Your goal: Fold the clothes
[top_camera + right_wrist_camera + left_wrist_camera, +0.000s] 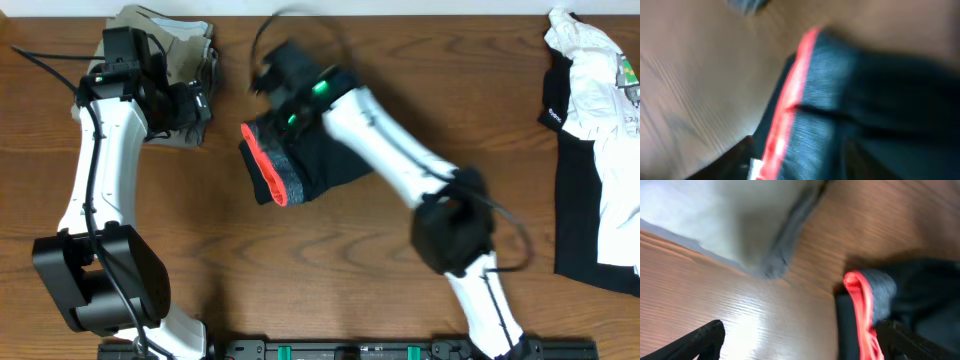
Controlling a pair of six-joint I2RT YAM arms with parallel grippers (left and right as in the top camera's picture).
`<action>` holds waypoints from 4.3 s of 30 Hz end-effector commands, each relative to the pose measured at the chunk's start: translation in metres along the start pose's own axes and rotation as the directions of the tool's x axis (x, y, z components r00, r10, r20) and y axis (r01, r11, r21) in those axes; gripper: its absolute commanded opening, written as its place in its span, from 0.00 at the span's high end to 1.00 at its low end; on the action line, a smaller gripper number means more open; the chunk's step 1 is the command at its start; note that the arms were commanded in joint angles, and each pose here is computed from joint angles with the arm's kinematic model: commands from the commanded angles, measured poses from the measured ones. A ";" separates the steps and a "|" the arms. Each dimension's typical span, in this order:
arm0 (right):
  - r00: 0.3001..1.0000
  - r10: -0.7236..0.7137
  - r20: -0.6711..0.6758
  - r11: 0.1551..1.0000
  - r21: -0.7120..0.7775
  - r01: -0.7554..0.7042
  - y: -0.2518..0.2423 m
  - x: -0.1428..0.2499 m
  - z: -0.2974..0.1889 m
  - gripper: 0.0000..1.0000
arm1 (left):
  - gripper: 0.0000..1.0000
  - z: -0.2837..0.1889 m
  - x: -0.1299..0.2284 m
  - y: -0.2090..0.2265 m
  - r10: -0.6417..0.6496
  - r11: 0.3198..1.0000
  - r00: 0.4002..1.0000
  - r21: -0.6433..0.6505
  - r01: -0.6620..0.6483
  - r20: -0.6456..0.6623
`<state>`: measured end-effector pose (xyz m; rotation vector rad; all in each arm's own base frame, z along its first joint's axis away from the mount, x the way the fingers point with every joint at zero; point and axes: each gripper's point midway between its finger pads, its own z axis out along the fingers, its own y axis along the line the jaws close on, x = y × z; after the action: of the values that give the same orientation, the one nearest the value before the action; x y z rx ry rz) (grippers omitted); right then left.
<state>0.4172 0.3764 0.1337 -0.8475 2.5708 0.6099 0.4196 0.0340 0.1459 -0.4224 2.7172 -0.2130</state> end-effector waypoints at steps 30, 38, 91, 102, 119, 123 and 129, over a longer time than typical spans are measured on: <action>0.907 0.406 0.115 0.881 0.213 -0.422 -0.197 0.022 -0.132 0.12 | 0.02 0.096 0.115 -0.063 0.077 0.997 0.981 0.037 -0.072 -0.176; 0.906 0.407 0.115 0.875 0.238 -0.423 -0.201 0.024 -0.133 0.12 | 0.02 0.128 0.125 -0.066 0.069 0.997 0.973 0.047 -0.060 -0.219; 0.883 0.465 0.062 0.833 0.308 -0.461 -0.225 0.056 -0.126 0.12 | 0.94 -0.070 -0.109 -0.122 -0.488 0.742 0.755 0.664 0.095 0.437; 0.830 0.554 -0.060 0.798 0.324 -0.509 -0.229 0.115 -0.072 0.12 | 0.94 -0.152 -0.183 -0.017 -0.714 0.694 0.272 0.705 0.148 0.645; 0.803 0.582 -0.125 0.795 0.296 -0.530 -0.218 0.166 -0.013 0.12 | 0.94 -0.126 -0.254 -0.004 -0.690 0.679 0.383 0.733 0.048 0.614; 0.811 0.575 -0.106 0.798 0.291 -0.528 -0.220 0.162 -0.012 0.12 | 0.94 -0.117 -0.278 -0.011 -0.684 0.677 0.446 0.730 0.093 0.577; 0.812 0.574 -0.103 0.798 0.291 -0.527 -0.220 0.161 -0.011 0.12 | 0.93 -0.111 -0.304 -0.011 -0.691 0.670 0.445 0.736 0.096 0.570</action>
<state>0.4346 0.1322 0.0110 -0.0580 2.9840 0.3362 0.6443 0.1330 0.3203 -0.8341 1.4518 -0.7662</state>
